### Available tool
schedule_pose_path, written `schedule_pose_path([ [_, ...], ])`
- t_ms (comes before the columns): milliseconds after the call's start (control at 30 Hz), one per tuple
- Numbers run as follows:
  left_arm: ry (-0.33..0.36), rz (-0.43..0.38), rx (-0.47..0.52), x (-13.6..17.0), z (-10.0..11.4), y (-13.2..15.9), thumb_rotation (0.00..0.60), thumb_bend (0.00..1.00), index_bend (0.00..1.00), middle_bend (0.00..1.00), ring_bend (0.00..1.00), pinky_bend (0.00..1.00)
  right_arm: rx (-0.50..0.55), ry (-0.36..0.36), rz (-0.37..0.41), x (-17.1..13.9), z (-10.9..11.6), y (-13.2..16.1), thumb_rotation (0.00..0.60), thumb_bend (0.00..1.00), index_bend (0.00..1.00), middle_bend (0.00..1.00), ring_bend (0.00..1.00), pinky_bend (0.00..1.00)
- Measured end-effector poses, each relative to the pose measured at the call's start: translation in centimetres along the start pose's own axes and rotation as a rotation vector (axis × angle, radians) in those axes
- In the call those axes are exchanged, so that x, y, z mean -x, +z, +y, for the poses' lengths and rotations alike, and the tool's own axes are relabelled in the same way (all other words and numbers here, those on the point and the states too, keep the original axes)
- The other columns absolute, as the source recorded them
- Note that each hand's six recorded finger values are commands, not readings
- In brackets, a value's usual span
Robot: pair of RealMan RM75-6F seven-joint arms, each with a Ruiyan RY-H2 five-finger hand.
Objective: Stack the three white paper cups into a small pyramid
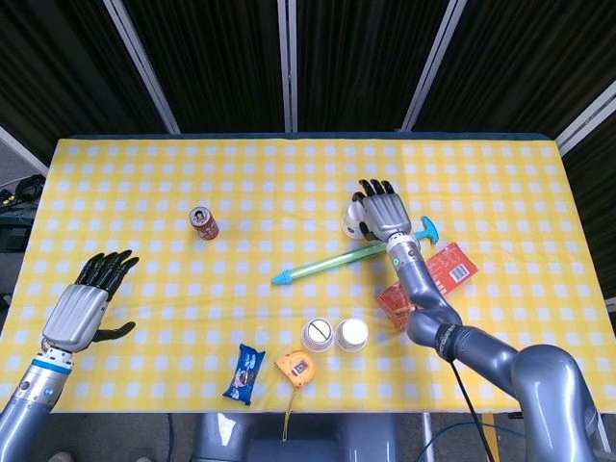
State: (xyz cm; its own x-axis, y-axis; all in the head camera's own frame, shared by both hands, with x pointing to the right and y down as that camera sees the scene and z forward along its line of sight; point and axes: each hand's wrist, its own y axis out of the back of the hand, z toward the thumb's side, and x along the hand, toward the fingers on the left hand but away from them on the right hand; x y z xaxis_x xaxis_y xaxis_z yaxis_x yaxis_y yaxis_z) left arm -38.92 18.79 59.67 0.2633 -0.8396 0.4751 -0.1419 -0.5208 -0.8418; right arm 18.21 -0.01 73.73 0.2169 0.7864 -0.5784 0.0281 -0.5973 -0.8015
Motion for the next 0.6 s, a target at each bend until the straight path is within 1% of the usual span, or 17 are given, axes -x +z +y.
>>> schedule_pose_path([
  [233,-0.001,0.001,-0.004,0.0,-0.1,0.0,0.600,0.17,0.05,0.00,0.00,0.00,0.008,-0.029,0.021,-0.3,1.0,0.4,0.600,0.39,0.39,0.07,0.00,0.10],
  [367,0.002,0.003,-0.005,0.0,0.0,0.0,0.600,0.17,0.05,0.00,0.00,0.00,0.007,-0.054,0.037,-0.8,2.1,0.6,0.600,0.39,0.39,0.07,0.00,0.10],
  [600,0.007,0.015,-0.009,-0.1,0.1,-0.3,0.600,0.17,0.05,0.00,0.00,0.00,0.011,-0.097,0.085,-3.0,4.2,1.3,0.600,0.39,0.39,0.07,0.00,0.11],
])
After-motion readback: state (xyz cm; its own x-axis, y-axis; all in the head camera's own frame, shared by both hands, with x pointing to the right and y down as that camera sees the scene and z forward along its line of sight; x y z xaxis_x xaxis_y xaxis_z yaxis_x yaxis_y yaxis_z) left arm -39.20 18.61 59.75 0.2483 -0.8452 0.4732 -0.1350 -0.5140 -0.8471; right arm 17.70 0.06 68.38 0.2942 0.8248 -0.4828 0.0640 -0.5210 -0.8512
